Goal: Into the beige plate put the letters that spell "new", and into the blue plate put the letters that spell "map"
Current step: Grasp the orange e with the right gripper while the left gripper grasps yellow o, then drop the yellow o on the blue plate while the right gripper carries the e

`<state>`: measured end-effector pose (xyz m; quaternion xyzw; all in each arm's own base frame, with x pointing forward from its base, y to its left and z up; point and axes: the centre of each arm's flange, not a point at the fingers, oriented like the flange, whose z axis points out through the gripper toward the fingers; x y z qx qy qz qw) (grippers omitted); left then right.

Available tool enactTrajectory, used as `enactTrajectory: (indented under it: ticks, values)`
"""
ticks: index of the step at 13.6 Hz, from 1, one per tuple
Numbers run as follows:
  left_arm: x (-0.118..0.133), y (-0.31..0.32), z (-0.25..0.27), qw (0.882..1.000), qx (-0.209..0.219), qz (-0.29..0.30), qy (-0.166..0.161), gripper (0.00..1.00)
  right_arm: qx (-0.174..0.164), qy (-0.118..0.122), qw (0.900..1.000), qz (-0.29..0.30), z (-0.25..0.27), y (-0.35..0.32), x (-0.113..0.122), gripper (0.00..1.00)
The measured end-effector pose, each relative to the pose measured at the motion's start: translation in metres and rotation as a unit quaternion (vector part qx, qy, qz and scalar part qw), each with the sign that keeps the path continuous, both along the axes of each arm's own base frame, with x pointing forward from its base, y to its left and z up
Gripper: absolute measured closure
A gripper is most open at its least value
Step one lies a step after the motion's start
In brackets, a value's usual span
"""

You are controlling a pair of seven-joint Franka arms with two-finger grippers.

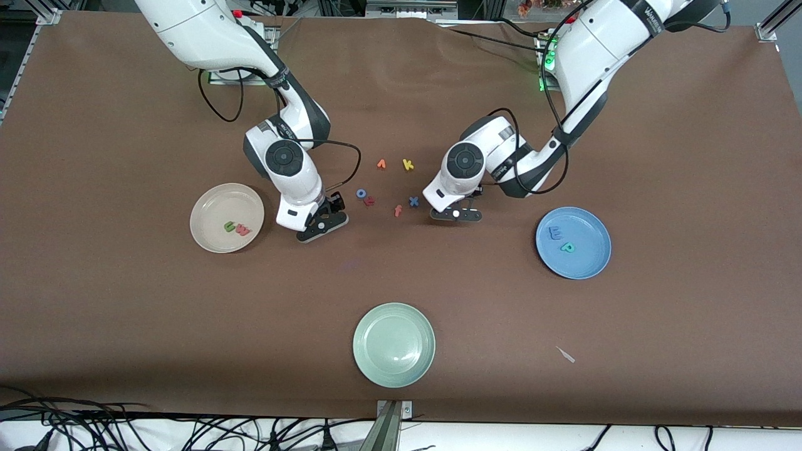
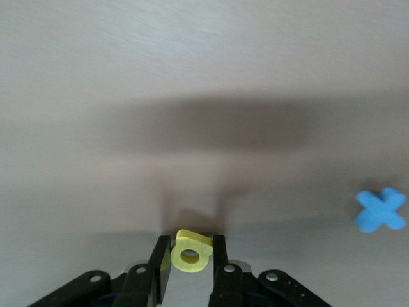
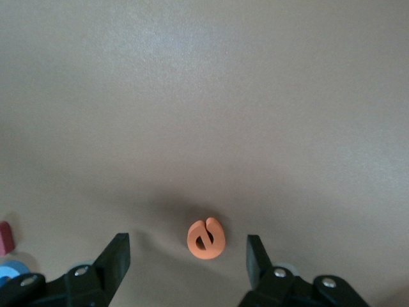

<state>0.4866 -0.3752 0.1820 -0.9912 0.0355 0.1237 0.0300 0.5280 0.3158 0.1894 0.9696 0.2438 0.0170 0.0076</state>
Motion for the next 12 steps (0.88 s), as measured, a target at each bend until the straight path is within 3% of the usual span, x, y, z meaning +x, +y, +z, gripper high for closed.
enactTrajectory:
  ticks: [6,8,9,12]
  values:
    - [0.081,0.120,0.075,0.995,-0.001,-0.096,0.000,0.70,0.004,-0.013,1.000,0.008,-0.013,-0.008,-0.007,0.20]
    - [0.098,0.161,0.079,0.990,0.001,-0.138,-0.003,0.70,0.005,-0.013,1.000,0.007,-0.013,-0.008,-0.008,0.22]
    - [0.107,0.188,0.077,0.987,0.005,-0.161,-0.002,0.70,0.005,-0.013,1.000,0.007,-0.013,-0.008,-0.008,0.28]
    - [0.124,0.279,0.064,0.978,-0.013,-0.207,0.019,0.70,0.005,-0.014,1.000,0.008,-0.013,-0.008,-0.007,0.35]
